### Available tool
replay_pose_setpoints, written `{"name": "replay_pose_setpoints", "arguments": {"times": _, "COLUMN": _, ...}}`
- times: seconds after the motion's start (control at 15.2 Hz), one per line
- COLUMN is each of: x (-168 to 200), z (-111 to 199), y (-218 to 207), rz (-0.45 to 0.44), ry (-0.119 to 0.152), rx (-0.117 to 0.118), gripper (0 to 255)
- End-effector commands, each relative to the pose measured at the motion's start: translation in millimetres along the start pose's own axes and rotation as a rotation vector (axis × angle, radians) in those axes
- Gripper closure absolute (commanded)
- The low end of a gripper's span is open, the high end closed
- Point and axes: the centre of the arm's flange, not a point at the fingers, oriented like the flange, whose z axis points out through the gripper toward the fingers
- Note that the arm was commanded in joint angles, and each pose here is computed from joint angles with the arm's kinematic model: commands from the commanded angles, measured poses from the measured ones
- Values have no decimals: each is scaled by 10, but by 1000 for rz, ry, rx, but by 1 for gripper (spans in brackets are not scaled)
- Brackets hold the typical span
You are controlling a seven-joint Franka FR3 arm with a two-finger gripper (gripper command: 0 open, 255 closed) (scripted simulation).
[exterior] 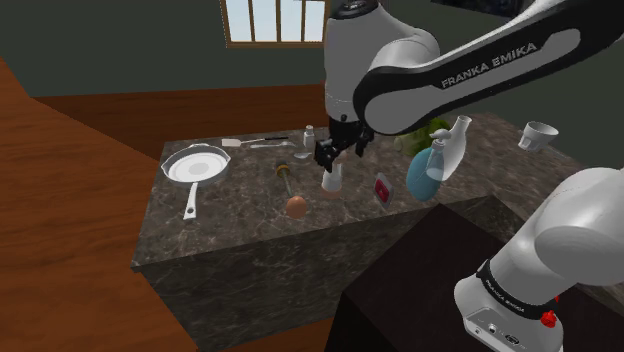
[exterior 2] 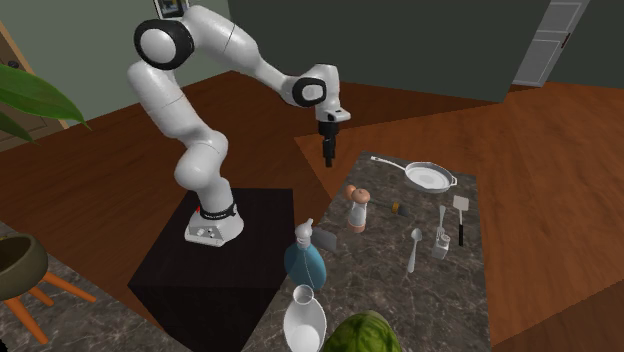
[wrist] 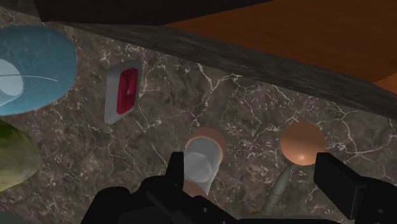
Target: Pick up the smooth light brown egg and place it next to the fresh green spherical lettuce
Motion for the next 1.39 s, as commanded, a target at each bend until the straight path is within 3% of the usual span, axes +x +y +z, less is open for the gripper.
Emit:
{"name": "replay_pose_setpoints", "arguments": {"times": 0.0, "x": 68, "z": 190, "y": -184, "rz": 10, "ry": 7, "rx": -6, "gripper": 0}}
{"name": "replay_pose_setpoints", "arguments": {"times": 0.92, "x": 586, "z": 1509, "y": -1416, "rz": 73, "ry": 46, "rx": -61, "gripper": 0}}
{"name": "replay_pose_setpoints", "arguments": {"times": 1.32, "x": 600, "z": 1825, "y": -1396, "rz": 73, "ry": 46, "rx": -61, "gripper": 0}}
